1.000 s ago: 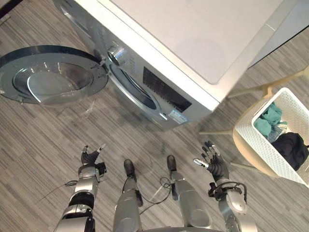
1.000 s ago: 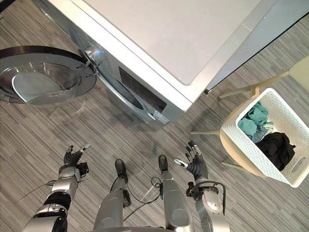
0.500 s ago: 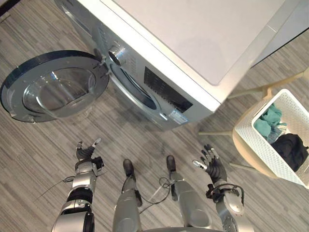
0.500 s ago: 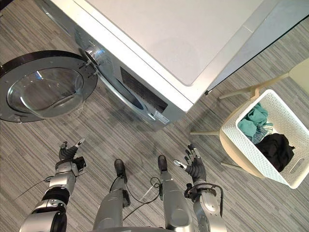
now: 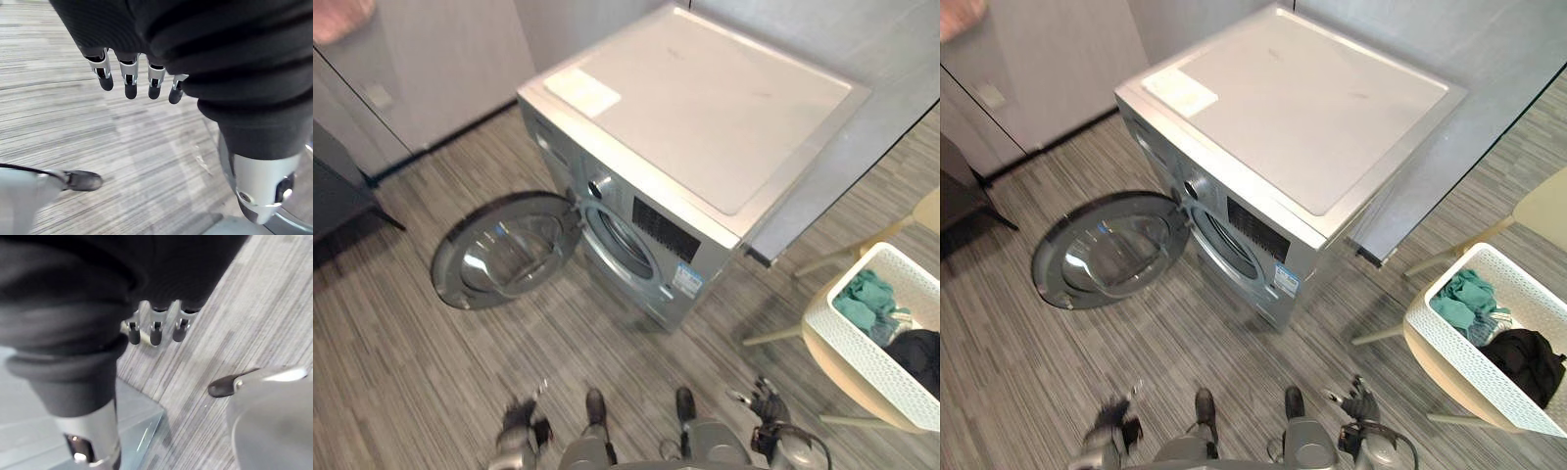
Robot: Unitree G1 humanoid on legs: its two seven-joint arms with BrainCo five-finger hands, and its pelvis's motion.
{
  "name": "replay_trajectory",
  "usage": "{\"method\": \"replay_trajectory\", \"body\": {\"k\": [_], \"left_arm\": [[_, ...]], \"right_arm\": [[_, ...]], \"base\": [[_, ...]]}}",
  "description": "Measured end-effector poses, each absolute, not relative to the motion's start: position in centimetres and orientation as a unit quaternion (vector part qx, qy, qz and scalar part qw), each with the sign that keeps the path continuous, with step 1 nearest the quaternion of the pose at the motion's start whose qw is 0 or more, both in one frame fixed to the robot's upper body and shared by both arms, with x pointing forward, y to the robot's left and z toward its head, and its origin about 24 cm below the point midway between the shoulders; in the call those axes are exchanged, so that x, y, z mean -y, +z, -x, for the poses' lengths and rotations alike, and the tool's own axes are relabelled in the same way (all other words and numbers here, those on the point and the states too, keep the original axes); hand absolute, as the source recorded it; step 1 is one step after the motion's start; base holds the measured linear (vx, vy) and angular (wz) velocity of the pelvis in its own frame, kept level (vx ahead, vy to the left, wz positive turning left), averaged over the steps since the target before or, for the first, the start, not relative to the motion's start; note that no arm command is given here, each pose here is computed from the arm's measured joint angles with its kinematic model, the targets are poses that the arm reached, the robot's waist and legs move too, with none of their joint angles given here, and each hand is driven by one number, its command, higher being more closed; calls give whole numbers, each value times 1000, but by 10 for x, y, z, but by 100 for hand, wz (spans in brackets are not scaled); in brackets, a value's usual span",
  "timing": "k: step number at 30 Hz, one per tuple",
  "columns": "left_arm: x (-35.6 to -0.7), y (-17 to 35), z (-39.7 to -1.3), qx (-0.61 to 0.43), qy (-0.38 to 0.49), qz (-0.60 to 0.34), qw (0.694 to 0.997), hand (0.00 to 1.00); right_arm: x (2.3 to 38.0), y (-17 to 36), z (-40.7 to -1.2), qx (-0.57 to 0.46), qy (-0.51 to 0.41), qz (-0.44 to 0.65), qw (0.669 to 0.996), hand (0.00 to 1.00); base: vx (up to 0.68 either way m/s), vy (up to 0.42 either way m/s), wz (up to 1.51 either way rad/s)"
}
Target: Pick up the laundry basket with both hands and put the clothes into the washing machine.
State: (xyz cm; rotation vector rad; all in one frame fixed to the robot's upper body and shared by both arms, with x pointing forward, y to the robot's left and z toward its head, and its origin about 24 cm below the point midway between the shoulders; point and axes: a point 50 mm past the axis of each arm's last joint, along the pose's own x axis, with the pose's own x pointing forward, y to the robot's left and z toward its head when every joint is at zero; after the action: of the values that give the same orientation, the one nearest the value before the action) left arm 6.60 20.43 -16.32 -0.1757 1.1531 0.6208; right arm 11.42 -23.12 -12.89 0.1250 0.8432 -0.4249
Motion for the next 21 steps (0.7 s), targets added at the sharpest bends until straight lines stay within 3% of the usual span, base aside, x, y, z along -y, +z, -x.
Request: {"method": "replay_trajectory", "body": {"k": [4,5,9,13,18,21], "left_arm": [[-197,-167,-49,-551,288,101,777,0],[-203,-165,-58,-545,258,73,794,0],[-207,-160,-84,-528,206,19,823,0],[-208,-158,-92,-522,183,-8,833,0],[-180,-162,-99,-531,152,13,834,0],[-167,-161,-116,-527,117,4,842,0]], "right_arm": [[226,-137,-112,-425,-207,-78,878,0],[220,-148,-94,-462,-233,-111,849,0],[212,-154,-82,-478,-246,-131,833,0],[201,-147,-114,-445,-224,-136,856,0],[216,-152,-94,-473,-246,-110,839,0],[228,-155,-83,-486,-283,-124,818,0]], "base": [[5,79,-150],[23,169,-215],[35,81,-85],[10,-25,-188],[13,-123,-157],[95,-163,-38]]}}
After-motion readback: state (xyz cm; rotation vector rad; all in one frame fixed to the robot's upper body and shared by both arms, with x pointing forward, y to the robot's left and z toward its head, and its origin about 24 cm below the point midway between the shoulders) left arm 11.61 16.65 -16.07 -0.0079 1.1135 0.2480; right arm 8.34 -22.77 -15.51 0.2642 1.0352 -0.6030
